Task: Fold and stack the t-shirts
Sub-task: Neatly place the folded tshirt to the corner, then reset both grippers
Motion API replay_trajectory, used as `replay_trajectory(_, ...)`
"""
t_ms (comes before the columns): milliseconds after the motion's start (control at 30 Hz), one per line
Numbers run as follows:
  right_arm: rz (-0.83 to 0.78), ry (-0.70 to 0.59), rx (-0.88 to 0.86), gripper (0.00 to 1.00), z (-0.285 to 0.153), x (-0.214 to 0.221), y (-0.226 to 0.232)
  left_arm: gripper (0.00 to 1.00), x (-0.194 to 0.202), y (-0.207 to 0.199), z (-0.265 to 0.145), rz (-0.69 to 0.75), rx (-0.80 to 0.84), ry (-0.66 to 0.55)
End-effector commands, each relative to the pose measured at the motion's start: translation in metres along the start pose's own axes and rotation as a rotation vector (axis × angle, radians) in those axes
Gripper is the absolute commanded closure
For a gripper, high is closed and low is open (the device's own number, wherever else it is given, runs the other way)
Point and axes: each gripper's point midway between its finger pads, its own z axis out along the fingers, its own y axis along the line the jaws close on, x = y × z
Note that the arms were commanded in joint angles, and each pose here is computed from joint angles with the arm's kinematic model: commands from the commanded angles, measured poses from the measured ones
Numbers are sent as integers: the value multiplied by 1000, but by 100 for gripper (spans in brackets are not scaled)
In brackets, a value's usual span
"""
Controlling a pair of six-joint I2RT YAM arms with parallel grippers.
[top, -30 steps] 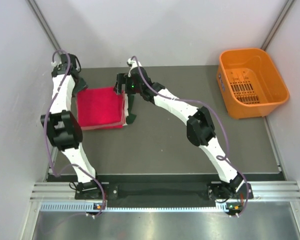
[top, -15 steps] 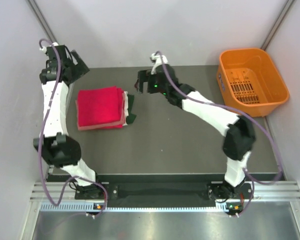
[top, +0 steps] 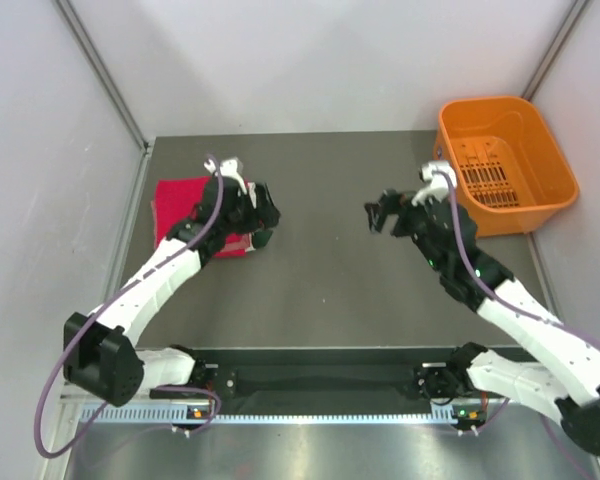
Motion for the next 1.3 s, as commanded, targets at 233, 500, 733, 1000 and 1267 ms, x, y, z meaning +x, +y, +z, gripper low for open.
replay_trajectory(233, -39, -99, 166, 0, -51, 84, -81, 4, 77, -6, 6, 114, 193, -131)
replay_trajectory(500, -41, -62, 207, 0, -44, 130, -98, 6, 85, 22, -5, 98, 133, -223)
replay_trajectory(733, -20, -50, 244, 0, -40, 135, -103, 6, 87, 15, -7, 81, 168, -217)
replay_trajectory(1000, -20, -41, 260, 0, -39, 136, -105, 6, 88, 15, -4, 82, 165, -203)
replay_trajectory(1267, -15, -47, 263, 0, -40, 135, -105, 6, 88, 12, -4, 86, 180, -205)
